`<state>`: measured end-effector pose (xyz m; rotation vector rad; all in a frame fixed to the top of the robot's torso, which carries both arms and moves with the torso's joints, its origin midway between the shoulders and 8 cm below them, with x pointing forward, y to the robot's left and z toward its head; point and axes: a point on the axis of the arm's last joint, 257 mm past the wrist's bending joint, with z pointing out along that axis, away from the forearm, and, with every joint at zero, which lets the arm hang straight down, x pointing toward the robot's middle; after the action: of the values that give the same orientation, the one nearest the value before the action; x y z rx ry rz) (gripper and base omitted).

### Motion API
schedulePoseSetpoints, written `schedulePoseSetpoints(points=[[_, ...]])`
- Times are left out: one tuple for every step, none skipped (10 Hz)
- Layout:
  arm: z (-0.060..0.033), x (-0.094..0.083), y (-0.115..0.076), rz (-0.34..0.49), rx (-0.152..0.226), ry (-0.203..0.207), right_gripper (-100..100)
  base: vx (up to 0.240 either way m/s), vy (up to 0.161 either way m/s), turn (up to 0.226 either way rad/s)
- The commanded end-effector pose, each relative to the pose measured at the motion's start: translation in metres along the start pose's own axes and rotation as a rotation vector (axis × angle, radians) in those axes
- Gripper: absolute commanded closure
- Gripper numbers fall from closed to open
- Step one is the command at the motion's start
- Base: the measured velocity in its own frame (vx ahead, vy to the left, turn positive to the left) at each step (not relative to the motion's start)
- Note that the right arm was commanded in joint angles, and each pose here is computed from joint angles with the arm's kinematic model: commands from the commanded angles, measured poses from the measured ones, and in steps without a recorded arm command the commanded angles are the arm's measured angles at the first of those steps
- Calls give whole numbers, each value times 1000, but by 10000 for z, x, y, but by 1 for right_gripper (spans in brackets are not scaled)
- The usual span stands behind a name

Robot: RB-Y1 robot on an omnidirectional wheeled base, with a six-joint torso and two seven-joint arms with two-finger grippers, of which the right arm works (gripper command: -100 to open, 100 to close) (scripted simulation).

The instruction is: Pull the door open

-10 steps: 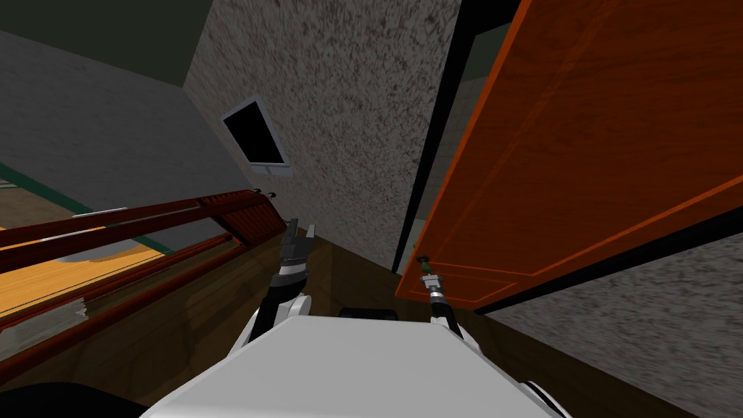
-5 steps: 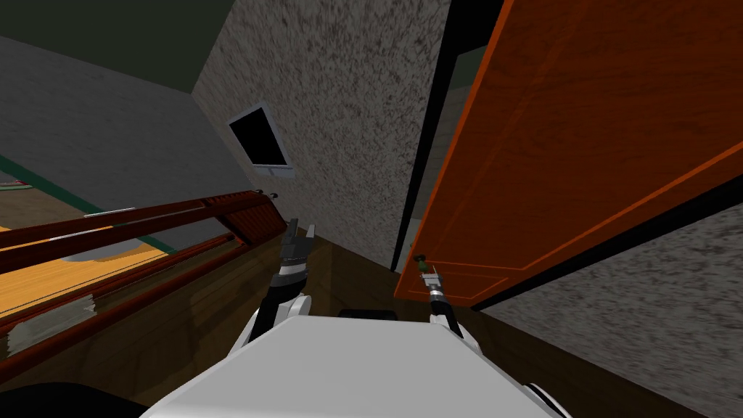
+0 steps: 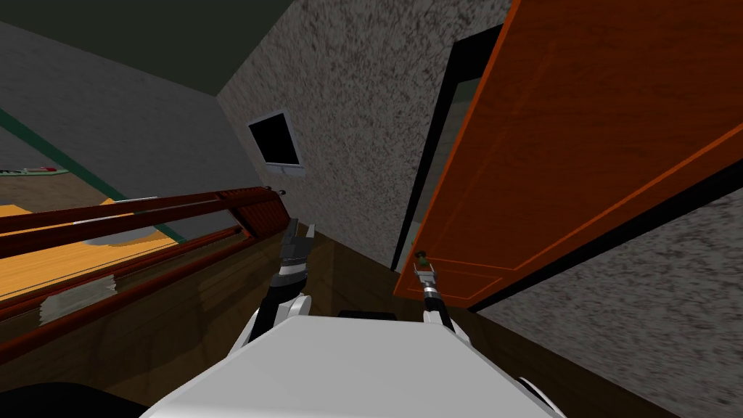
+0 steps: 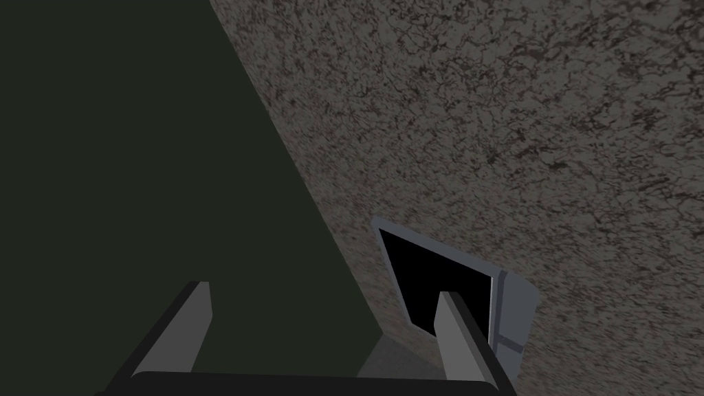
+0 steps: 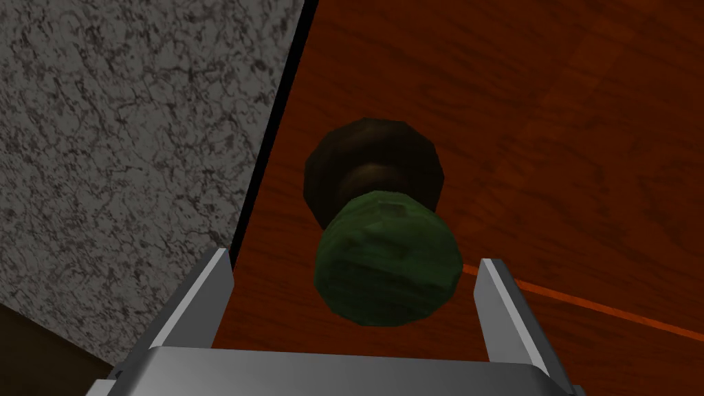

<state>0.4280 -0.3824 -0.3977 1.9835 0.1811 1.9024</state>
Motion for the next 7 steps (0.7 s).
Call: schedulePoseSetpoints(points=[[8, 31, -51, 64, 1, 2, -100, -102, -40, 23], [12, 49, -80, 101, 2, 3, -100, -89, -45, 20], [15, 66, -109, 137, 3, 5, -100, -75, -42, 17], [17, 83, -137, 172, 4, 6, -100, -85, -43, 20], [20, 98, -163, 204, 5, 7, -100, -99, -32, 16], [22, 114, -189, 235, 7, 7, -100, -87, -14, 15], [23, 127, -211, 262, 8, 8, -100, -75, -17, 13]])
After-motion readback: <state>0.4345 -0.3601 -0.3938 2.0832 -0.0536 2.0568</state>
